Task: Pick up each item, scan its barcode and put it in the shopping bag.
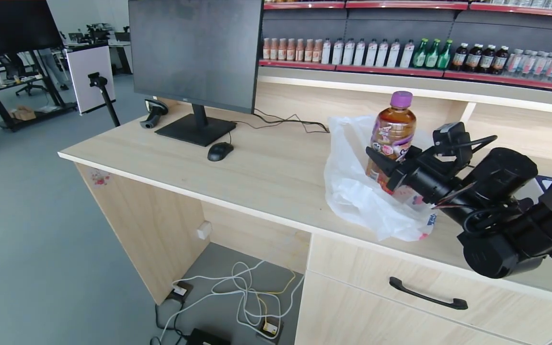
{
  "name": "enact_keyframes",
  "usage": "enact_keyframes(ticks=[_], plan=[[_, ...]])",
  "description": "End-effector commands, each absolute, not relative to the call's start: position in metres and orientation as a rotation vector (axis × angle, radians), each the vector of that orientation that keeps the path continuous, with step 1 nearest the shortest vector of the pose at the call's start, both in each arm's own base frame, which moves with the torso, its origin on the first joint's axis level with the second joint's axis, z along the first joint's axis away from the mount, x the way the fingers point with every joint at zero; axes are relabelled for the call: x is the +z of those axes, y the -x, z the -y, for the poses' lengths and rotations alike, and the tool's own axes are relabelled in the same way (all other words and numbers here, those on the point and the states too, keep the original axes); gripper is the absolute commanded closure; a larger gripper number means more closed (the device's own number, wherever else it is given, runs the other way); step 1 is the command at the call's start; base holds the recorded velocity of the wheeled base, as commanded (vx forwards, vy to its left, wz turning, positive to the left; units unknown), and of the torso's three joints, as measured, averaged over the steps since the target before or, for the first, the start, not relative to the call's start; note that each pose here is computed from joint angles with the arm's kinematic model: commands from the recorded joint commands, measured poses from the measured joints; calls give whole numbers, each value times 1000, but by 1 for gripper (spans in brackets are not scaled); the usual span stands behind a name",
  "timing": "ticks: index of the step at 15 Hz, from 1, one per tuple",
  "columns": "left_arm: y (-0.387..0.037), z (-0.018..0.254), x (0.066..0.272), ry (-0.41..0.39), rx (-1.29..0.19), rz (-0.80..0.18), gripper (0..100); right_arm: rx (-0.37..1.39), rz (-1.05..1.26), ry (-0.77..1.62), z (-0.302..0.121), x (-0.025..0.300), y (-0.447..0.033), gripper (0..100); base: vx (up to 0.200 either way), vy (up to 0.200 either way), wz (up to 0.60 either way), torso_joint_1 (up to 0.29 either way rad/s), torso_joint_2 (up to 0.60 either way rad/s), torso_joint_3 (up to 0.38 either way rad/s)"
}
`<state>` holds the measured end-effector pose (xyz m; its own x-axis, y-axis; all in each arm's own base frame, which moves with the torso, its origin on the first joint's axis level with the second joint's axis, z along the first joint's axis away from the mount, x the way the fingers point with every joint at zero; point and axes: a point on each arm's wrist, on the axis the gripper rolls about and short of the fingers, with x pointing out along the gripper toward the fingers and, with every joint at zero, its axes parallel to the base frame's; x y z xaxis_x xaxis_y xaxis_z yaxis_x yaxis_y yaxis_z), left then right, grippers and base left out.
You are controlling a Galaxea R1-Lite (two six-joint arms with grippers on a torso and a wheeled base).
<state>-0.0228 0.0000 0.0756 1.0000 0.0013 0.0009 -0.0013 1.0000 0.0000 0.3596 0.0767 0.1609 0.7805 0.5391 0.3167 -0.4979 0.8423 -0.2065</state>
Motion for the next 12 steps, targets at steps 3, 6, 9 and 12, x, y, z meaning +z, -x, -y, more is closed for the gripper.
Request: enact_keyframes(ticks=[3, 6, 9, 12], plan=[[23, 0, 76, 2, 3, 0, 0, 589, 361, 95, -87, 153, -364, 100, 0, 0, 0, 0, 0, 0], [23, 0, 76, 0, 3, 0, 0, 636, 360, 50, -102, 155, -362, 100, 0, 0, 0, 0, 0, 0], [23, 0, 76, 0, 3, 0, 0, 650, 307, 40, -105, 140, -361, 100, 0, 0, 0, 0, 0, 0], [23, 0, 76, 0, 2, 0, 0, 648, 275, 40, -106, 128, -365, 100, 0, 0, 0, 0, 0, 0]])
